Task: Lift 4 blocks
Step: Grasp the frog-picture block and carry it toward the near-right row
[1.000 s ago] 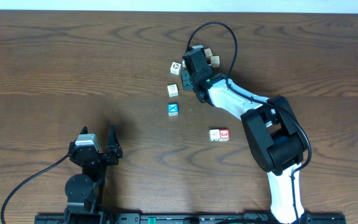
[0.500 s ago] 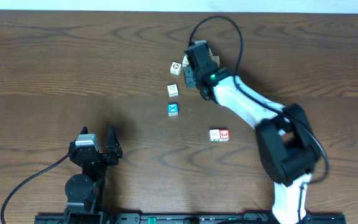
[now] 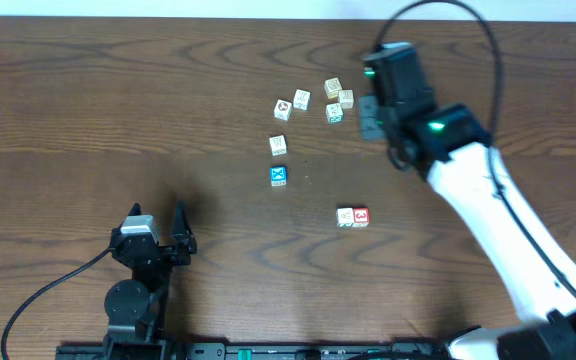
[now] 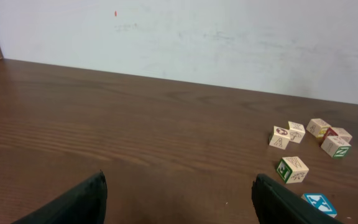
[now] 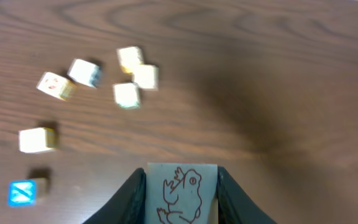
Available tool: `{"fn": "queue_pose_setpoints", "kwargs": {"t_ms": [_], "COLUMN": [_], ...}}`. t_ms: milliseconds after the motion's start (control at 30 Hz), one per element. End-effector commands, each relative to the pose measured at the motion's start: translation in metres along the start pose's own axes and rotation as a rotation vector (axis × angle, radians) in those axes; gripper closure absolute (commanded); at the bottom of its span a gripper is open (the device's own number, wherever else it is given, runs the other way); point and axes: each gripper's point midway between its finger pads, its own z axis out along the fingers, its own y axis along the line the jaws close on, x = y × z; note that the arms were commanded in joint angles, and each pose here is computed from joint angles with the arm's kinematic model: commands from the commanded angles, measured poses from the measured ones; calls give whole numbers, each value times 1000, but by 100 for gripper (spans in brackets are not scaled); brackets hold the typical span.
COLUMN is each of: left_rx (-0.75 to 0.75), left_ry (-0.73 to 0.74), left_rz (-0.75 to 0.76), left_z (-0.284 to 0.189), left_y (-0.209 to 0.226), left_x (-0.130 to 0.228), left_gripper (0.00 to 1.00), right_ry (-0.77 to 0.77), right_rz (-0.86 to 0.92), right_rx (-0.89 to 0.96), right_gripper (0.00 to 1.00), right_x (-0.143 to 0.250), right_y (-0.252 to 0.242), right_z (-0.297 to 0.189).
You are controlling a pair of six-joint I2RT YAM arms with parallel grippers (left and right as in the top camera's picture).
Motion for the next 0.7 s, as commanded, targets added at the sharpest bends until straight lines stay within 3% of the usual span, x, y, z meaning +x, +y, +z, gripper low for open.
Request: {"fn": "queue_pose_setpoints", "kwargs": {"t_ms": [0,333,667], "left_rx": [-40,-40,-40], "left_ry": [47,47,47], "left_rz": [3,3,3], "left_z": [1,1,1], "left_y": [8,8,8], "left_x": [16,16,16], "left_gripper": [25,25,25], "right_ry": [-53,-101,51], "right_rz": [49,141,222], "right_rx": [53,134,182], "right_gripper": [99,99,99], "right_x": [-7,29,117], "right_y": [-36,-88,-102], "right_z": [-43,-136,-120]}}
